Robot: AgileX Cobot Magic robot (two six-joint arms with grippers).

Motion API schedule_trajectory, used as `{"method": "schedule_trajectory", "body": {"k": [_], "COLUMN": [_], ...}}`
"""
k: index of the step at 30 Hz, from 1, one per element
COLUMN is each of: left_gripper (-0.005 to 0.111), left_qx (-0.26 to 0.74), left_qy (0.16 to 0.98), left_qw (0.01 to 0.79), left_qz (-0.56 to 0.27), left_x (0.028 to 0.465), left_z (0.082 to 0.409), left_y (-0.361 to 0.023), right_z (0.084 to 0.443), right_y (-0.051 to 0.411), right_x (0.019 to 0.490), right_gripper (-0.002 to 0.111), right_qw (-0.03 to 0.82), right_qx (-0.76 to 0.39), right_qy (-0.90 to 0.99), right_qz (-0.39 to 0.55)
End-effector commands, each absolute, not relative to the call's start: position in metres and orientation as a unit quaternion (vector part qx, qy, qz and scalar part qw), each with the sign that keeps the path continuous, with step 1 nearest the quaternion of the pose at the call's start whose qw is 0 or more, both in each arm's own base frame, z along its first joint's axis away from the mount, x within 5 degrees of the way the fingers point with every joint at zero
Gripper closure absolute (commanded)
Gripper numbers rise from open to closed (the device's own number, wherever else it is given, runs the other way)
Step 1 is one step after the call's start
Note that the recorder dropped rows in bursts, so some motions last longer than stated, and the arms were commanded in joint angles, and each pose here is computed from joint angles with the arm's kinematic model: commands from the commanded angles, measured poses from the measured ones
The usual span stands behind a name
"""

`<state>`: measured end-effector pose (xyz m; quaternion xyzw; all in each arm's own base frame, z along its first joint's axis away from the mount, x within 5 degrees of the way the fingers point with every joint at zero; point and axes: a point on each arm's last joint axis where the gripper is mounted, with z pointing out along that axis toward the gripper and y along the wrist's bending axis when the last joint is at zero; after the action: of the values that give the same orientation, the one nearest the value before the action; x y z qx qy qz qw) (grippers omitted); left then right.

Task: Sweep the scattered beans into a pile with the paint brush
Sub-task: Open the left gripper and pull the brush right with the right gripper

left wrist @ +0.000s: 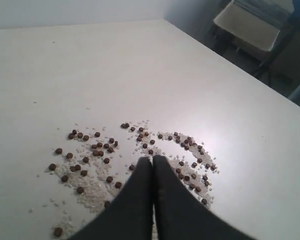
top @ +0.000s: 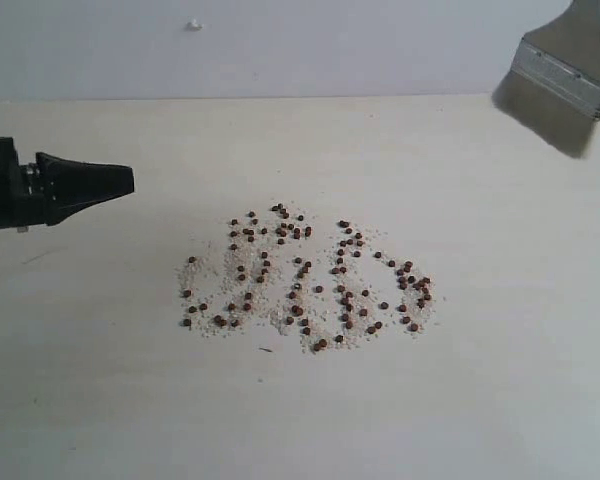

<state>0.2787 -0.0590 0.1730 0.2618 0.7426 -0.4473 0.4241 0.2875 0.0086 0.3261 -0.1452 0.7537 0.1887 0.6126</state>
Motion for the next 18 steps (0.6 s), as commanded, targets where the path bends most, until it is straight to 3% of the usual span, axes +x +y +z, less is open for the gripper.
{"method": "schedule_trajectory", "body": {"k": [1, 6, 9, 15, 18], "left_gripper": [0.107, 0.107, 0.107, 0.107, 0.107], "left_qx": [0.244, 0.216, 0.197, 0.169, 0.162], "left_qy": [0.738, 0.73, 0.732, 0.737, 0.741], "left_qw": [0.468, 0.523, 0.543, 0.55, 0.543], "left_qz": [-0.421, -0.384, -0.36, -0.355, -0.361], "left_x": [0.261, 0.232, 0.214, 0.177, 0.172], "left_z": [0.193, 0.216, 0.22, 0.218, 0.214], "left_y": [-0.043, -0.018, -0.009, -0.015, -0.017], "right_z": [0.314, 0.312, 0.337, 0.384, 0.384], "right_y": [0.005, -0.003, -0.011, 0.001, -0.003], "right_x": [0.283, 0.287, 0.296, 0.298, 0.302], "right_gripper": [0.108, 0.108, 0.108, 0.108, 0.108], "right_qw": [0.601, 0.598, 0.623, 0.598, 0.597], "right_qx": [-0.122, -0.094, -0.062, -0.076, -0.04], "right_qy": [0.77, 0.783, 0.771, 0.771, 0.775], "right_qz": [0.176, 0.143, 0.117, 0.205, 0.203]}}
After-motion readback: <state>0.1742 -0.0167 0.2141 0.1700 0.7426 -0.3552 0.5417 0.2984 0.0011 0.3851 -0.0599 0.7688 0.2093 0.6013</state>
